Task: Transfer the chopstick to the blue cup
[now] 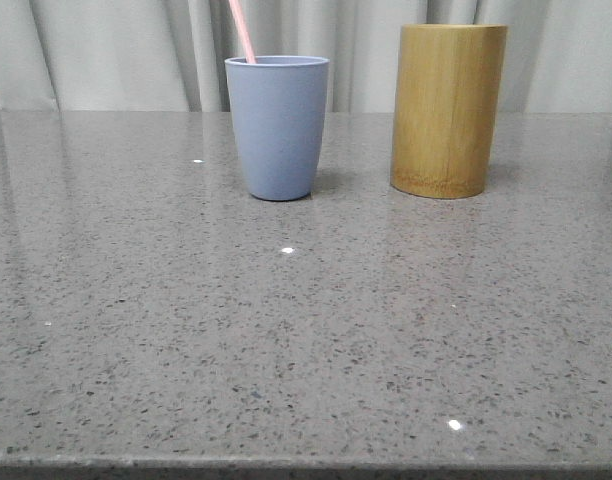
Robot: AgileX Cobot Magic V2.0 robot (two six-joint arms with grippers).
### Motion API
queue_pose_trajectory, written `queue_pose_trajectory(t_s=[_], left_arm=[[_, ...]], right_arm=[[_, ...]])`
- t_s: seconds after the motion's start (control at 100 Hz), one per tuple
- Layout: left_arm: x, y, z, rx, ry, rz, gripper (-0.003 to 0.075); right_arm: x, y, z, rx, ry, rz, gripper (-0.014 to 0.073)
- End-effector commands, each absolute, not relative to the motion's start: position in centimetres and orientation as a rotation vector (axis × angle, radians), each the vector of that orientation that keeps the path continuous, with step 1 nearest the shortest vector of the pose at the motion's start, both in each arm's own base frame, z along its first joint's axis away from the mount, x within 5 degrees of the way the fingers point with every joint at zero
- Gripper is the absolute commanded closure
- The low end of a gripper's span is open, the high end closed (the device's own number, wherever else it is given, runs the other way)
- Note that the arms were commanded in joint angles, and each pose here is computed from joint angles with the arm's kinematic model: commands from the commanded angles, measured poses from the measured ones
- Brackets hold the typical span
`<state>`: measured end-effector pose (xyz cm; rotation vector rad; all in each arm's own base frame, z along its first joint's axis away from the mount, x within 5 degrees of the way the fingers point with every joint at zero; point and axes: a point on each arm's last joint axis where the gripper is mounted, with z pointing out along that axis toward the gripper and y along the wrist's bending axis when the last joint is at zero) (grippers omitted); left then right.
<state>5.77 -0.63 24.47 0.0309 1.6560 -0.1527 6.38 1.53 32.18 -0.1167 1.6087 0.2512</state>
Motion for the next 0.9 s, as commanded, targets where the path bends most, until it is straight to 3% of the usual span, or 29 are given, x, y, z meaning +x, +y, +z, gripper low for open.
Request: queue_pose_trajectory(t_s=[0.0,0.24,0.28,0.89], left_arm=[[5.7,-0.6,24.7,0.004,1.525,-0.154,0.0739],[5.5,-0.1,21.2,-0.054,1.448,-0.083,0.0739],[5.3,-0.1,20.7,-0.056,1.500,-0.077,0.0739],[5.4,-0.1,20.7,-0.048,1.510,-0.067,0.0739]], right_arm=[[6.3,1.5,33.7,-0.117,1.504,0.241,0.0660],[6.3,1.5,33.7,-0.117,1.504,0.241,0.0662],[6.3,1.5,33.7,-0.117,1.504,0.241,0.0662],[6.4,1.5,33.6,-0.117,1.508,0.241,0.0662]])
